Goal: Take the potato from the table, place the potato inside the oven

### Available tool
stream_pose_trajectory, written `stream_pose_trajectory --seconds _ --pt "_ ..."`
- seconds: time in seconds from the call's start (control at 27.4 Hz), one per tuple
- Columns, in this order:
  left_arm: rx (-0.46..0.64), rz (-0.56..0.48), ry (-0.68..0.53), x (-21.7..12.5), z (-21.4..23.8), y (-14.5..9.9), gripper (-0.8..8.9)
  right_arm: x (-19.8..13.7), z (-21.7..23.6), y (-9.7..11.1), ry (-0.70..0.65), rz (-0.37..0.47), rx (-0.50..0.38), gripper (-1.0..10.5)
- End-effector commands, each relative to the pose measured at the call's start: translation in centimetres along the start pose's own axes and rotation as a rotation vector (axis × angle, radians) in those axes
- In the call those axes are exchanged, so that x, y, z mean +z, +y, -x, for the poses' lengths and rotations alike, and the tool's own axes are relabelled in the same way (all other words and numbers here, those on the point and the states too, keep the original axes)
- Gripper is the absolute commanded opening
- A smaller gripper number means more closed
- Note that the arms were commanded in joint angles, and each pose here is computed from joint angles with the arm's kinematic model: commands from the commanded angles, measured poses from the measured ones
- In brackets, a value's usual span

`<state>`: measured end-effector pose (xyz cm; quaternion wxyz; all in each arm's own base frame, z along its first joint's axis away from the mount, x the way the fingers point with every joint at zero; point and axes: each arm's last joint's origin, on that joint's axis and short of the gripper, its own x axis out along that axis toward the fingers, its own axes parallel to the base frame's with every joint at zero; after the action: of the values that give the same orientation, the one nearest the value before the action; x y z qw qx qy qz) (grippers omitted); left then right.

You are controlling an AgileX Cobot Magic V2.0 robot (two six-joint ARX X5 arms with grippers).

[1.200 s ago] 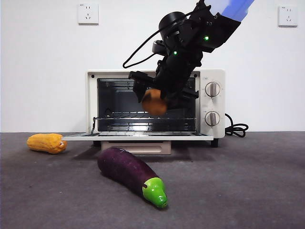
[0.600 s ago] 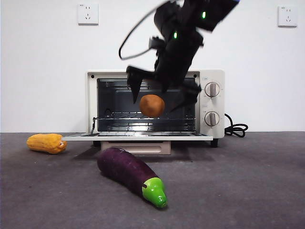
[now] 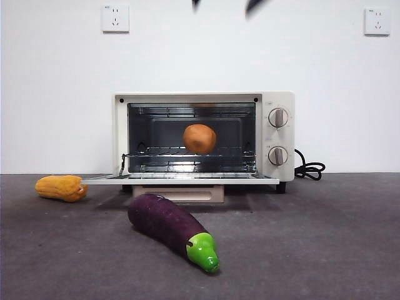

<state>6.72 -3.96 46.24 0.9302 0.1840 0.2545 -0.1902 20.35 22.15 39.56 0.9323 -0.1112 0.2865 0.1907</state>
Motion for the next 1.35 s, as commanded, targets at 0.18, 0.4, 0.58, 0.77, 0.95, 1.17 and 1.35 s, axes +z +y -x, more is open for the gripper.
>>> stream_pose_trajectory --seconds 0.18,0.4,0.58,0.77,0.95,1.17,1.35 --pt "-0.039 -0.032 0.059 -0.2 -5.7 -1.6 -0.05 -1.4 9.4 -2.4 -0.094 0.047 -0.025 0.9" --pt "-0.158 -0.008 0.093 -2.0 -10.6 -2.9 -0.08 -3.3 13.7 -4.9 -0.088 0.054 -0.013 0.4" --pt "-0.349 0.099 0.125 -4.2 -14.6 -2.4 -0.09 -5.0 16.7 -6.9 -0.095 0.02 0.007 0.3" --pt "-0.522 0.286 0.112 -6.7 -18.0 0.1 -0.09 -6.6 19.5 -8.8 -0.137 -0.033 0.056 -0.1" --pt "-0.559 0.51 0.144 -9.5 -20.7 3.8 -0.09 -8.2 21.8 -10.4 -0.183 -0.115 0.096 -0.1" --pt "-0.502 0.732 0.183 -11.6 -24.5 7.3 -0.09 -10.2 23.5 -11.9 -0.18 -0.189 0.098 -0.1" --pt "-0.532 0.808 0.294 -13.6 -28.0 7.5 -0.09 -10.9 23.8 -12.4 -0.168 -0.215 0.052 -0.1"
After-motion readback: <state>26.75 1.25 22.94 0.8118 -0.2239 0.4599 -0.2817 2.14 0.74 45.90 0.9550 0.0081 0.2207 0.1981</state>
